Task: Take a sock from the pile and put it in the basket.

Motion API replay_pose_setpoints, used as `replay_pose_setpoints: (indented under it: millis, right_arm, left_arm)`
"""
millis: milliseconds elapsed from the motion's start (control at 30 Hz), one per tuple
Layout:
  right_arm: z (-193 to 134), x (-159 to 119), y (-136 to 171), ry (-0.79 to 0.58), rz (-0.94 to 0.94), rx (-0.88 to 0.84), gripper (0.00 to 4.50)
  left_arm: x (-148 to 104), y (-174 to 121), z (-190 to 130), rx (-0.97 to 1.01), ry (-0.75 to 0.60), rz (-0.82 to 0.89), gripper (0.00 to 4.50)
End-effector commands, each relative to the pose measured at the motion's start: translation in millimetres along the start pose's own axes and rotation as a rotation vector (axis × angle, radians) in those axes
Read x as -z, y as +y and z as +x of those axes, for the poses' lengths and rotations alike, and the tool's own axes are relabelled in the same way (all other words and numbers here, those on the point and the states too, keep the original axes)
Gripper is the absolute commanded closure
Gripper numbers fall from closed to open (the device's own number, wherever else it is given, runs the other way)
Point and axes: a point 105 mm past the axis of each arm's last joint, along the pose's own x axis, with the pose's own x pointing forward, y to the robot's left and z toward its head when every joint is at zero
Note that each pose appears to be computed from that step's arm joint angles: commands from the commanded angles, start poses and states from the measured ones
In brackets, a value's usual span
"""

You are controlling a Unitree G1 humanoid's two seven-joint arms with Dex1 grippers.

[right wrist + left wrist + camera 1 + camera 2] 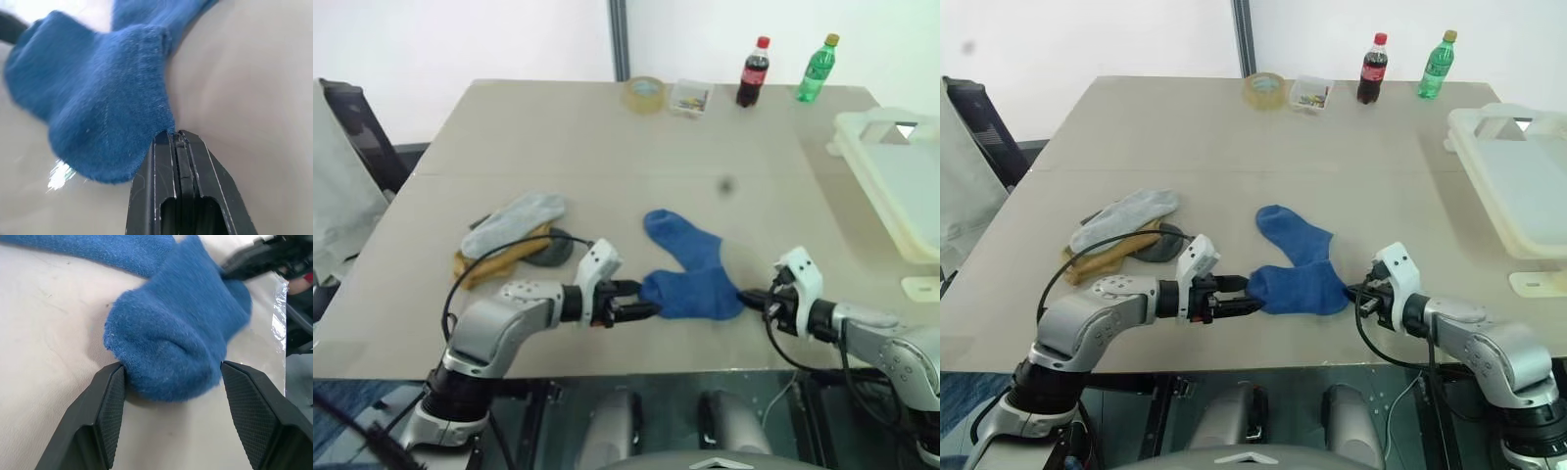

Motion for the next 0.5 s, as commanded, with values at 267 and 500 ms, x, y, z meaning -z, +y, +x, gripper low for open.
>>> replay_pose_setpoints:
  millis: [267,500]
  right_arm:
    - [4,-7,-19,-0.003,-0.040,0.071,3.90]
    - [-19,-7,-20,0.056,-0.090,0.060,1.38]
  left_arm:
    - [6,26,26,-0.145,0.023,-0.020,1.28]
    - [15,26,7,-0.153,0.042,-0.044,1.28]
